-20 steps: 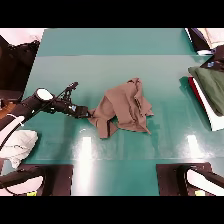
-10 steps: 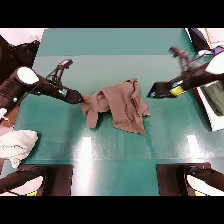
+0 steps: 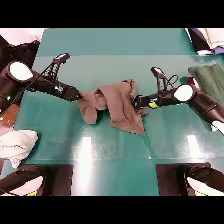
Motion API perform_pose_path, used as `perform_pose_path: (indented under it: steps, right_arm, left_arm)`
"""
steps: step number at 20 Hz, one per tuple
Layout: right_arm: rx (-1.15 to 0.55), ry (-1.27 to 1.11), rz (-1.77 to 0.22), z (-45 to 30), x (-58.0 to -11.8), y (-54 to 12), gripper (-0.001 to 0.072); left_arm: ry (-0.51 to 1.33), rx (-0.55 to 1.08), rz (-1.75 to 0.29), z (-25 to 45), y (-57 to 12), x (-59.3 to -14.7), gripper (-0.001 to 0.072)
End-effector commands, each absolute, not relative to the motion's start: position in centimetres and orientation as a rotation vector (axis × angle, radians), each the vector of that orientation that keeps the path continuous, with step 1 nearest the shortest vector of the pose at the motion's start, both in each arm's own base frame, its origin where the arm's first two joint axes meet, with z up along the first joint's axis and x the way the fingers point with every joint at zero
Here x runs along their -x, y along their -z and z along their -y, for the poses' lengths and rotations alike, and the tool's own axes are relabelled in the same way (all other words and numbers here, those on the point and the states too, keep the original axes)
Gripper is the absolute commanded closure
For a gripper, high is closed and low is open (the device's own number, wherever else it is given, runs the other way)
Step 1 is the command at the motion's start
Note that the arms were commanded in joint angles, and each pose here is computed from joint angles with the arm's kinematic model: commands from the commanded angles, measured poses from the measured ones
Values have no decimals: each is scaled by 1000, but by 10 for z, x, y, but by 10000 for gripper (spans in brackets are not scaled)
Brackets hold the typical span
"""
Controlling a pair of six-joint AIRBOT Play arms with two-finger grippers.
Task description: Fold the shirts.
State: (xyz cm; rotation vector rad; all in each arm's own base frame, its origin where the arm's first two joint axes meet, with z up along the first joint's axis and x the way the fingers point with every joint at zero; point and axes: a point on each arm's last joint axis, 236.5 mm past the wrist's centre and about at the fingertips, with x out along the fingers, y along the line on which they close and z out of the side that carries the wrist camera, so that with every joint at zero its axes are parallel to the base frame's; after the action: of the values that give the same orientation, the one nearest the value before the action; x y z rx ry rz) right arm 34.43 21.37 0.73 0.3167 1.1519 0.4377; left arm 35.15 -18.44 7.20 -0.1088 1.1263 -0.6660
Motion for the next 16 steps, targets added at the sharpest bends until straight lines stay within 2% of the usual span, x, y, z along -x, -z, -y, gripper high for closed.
perform_pose_path:
  steps: [1, 3, 4, 5, 8, 10, 13, 16]
  right_arm:
    - [-344, -411, -1131, -216, -355, 9, 116]
    - [-391, -403, -1139, -222, -360, 17, 352]
    - [-395, -401, -1128, -223, -363, 16, 546]
    - [-389, -406, -1105, -222, -366, 11, 698]
    - [-367, -397, -996, -199, -374, -31, 699]
    - [-369, -369, -894, -168, -380, -82, 699]
    - [-386, -297, -701, -108, -378, -180, 700]
    - [-387, -200, -523, -53, -357, -266, 700]
  left_arm:
    - [664, 121, -1129, 185, -73, -351, 672]
    - [668, 118, -1138, 185, -73, -349, 672]
    - [669, 118, -1141, 185, -72, -348, 672]
    - [671, 116, -1146, 185, -72, -347, 672]
    - [621, 38, -1142, 168, -78, -348, 673]
    - [541, -57, -1067, 145, -111, -358, 672]
    - [448, -181, -844, 118, -201, -366, 672]
    - [419, -199, -590, 111, -304, -354, 672]
